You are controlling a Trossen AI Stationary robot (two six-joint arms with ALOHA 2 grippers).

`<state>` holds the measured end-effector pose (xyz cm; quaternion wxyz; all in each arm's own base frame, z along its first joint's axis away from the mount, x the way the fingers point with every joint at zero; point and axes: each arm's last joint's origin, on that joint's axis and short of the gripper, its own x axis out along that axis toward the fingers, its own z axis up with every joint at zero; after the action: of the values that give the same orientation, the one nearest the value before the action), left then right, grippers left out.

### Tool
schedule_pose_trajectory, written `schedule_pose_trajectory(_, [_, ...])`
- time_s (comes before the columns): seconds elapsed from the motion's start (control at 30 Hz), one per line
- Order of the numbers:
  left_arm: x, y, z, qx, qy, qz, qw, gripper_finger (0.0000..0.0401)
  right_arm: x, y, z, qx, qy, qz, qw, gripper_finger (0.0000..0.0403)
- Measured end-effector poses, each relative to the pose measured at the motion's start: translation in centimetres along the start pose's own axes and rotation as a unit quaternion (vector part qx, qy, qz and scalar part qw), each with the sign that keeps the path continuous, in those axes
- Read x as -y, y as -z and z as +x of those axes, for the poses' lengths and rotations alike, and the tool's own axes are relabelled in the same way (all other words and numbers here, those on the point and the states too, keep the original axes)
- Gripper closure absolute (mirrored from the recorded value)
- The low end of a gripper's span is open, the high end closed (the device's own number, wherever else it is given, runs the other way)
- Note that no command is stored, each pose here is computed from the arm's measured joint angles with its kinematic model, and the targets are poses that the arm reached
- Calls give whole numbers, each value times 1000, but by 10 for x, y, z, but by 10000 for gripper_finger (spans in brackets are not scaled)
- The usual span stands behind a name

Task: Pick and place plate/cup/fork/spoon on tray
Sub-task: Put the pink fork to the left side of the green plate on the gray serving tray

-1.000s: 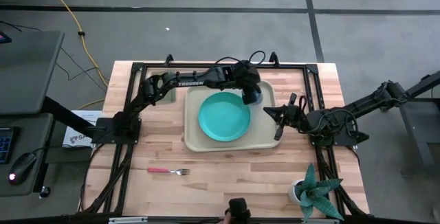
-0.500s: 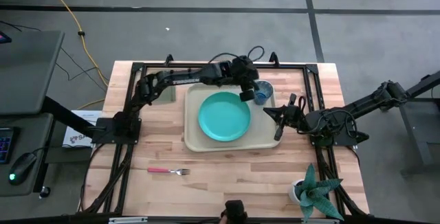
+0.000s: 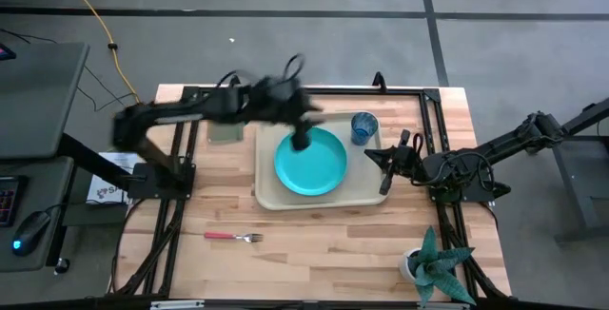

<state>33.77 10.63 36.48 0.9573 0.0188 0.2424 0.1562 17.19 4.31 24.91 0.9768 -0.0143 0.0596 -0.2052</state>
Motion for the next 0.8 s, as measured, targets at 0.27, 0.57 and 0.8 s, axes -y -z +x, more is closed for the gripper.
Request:
schedule_pose_trajectory(0.27, [55,132,-52,142,62,-33,987,272,0,-1,0,2,-1,-2,1000,403])
schedule_pose_trajectory(0.57, [59,197,-93,314,16,-49,948,272,1,-8,0,33,2,13,999,403])
schedule_pose_trajectory(0.8, [56,196,-107,322,26,-46,945,272,5,-17,4,71,-26,27,997,402])
